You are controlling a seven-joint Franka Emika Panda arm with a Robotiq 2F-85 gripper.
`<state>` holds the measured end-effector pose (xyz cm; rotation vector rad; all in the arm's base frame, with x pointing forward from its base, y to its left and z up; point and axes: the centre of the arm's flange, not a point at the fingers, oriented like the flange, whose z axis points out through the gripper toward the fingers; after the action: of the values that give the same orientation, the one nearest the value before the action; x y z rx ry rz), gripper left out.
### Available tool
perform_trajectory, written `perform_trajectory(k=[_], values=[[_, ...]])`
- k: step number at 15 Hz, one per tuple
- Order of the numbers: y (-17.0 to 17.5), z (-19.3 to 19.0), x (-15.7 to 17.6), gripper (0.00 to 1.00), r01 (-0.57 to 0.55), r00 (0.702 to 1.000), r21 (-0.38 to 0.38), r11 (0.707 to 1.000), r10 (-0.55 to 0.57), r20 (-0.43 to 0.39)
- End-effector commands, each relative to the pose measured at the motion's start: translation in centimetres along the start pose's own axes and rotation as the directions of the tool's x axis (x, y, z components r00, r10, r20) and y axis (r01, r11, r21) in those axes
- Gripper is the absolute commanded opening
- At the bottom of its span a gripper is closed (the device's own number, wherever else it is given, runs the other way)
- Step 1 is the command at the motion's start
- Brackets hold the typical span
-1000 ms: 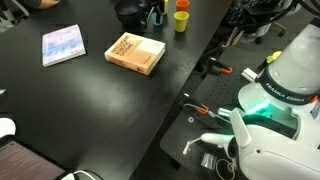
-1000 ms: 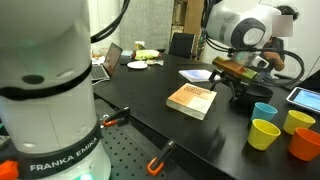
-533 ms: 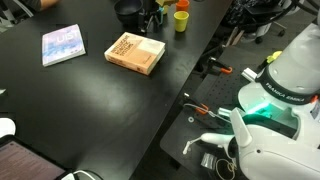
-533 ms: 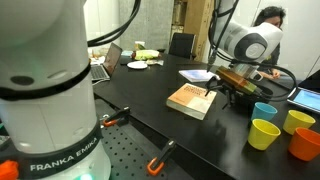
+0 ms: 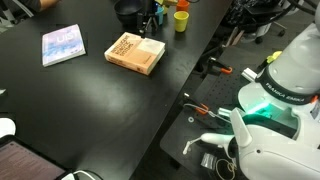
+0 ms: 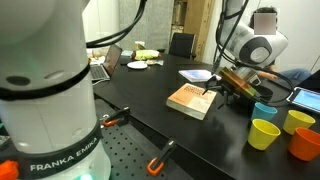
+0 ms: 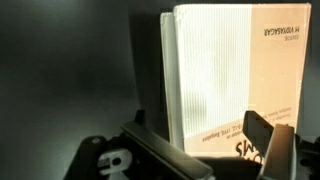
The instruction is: Open the book, then flip to the middle
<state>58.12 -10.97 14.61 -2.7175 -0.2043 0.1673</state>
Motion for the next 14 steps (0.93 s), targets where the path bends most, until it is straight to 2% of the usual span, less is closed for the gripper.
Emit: perform_trajectory(k=[1,14], values=[[0.2,-0.1,1.1,1.0,0.023,1.0,0.049,0.999,-0.023,0.004],[-1.6,0.3,0.3,1.0,0.111,0.991,0.122,0.986,-0.119,0.054]])
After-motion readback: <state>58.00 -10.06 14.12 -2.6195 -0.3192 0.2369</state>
